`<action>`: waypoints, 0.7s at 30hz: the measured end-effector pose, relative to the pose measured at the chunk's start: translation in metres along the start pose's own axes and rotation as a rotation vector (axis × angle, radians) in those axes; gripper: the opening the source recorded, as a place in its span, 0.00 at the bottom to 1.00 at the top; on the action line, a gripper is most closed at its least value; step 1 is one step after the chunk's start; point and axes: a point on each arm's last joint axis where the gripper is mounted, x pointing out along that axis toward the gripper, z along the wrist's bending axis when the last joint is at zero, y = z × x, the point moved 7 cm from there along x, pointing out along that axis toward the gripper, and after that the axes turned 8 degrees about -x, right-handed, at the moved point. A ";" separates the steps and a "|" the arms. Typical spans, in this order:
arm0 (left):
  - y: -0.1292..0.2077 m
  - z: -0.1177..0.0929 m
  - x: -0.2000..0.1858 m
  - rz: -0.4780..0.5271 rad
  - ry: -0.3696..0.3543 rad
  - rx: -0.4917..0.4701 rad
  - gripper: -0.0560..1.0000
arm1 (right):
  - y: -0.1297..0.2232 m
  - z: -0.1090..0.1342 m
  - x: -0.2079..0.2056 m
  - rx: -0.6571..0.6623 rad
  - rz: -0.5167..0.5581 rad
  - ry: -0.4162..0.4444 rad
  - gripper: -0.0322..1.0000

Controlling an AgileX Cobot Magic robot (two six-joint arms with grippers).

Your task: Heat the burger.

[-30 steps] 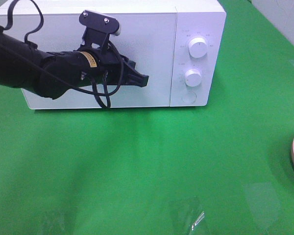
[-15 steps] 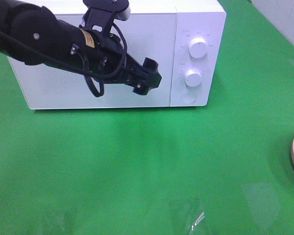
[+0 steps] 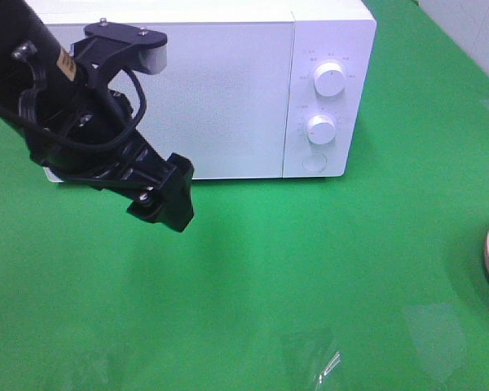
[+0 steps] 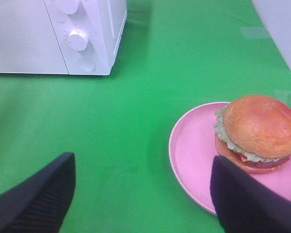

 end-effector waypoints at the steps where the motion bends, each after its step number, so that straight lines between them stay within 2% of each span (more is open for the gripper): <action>1: 0.000 0.000 0.000 0.000 0.000 0.000 0.99 | 0.000 0.000 0.000 0.000 0.000 0.000 0.76; 5: 0.011 0.010 -0.004 0.067 -0.024 -0.042 0.99 | 0.000 0.000 0.000 0.000 0.000 0.000 0.76; 7: 0.020 0.037 -0.015 0.130 -0.067 -0.116 0.99 | 0.000 0.000 0.000 0.000 0.000 0.000 0.76; 8: 0.020 0.037 -0.015 0.130 -0.067 -0.116 0.99 | 0.000 0.000 0.000 0.000 0.000 0.000 0.76; 9: 0.024 0.051 -0.023 0.128 -0.080 -0.160 0.99 | 0.000 0.000 0.000 0.000 0.000 0.000 0.76; 10: 0.024 0.051 -0.023 0.128 -0.080 -0.160 0.99 | 0.000 0.000 0.000 0.000 0.000 0.000 0.76; 11: 0.030 0.067 -0.031 0.125 -0.093 -0.208 0.99 | 0.000 0.000 0.000 0.000 0.000 0.000 0.76; 12: 0.030 0.067 -0.031 0.125 -0.093 -0.208 0.99 | 0.000 0.000 0.000 0.000 0.000 0.000 0.76; 13: 0.038 0.085 -0.040 0.115 -0.108 -0.260 0.99 | 0.000 0.000 0.000 0.000 0.000 0.000 0.76; 14: 0.041 0.095 -0.044 0.108 -0.116 -0.286 0.99 | 0.000 0.000 0.000 0.000 0.000 0.000 0.76; 15: 0.041 0.095 -0.044 0.108 -0.116 -0.286 0.99 | 0.000 0.000 0.000 0.000 0.000 0.000 0.76; 16: 0.051 0.111 -0.055 0.089 -0.132 -0.327 0.99 | 0.000 0.000 0.000 0.000 0.000 0.000 0.76; 17: 0.051 0.111 -0.055 0.089 -0.132 -0.327 0.99 | 0.000 0.000 0.000 0.000 0.000 0.000 0.76; 19: 0.077 0.140 -0.074 0.057 -0.169 -0.420 0.99 | 0.000 0.000 0.000 0.000 0.000 0.000 0.76; 20: 0.077 0.140 -0.074 0.057 -0.169 -0.420 0.99 | 0.000 0.000 0.000 0.000 0.000 0.000 0.76; 21: 0.090 0.151 -0.084 0.032 -0.189 -0.467 0.99 | 0.000 0.000 0.000 0.000 0.000 0.000 0.76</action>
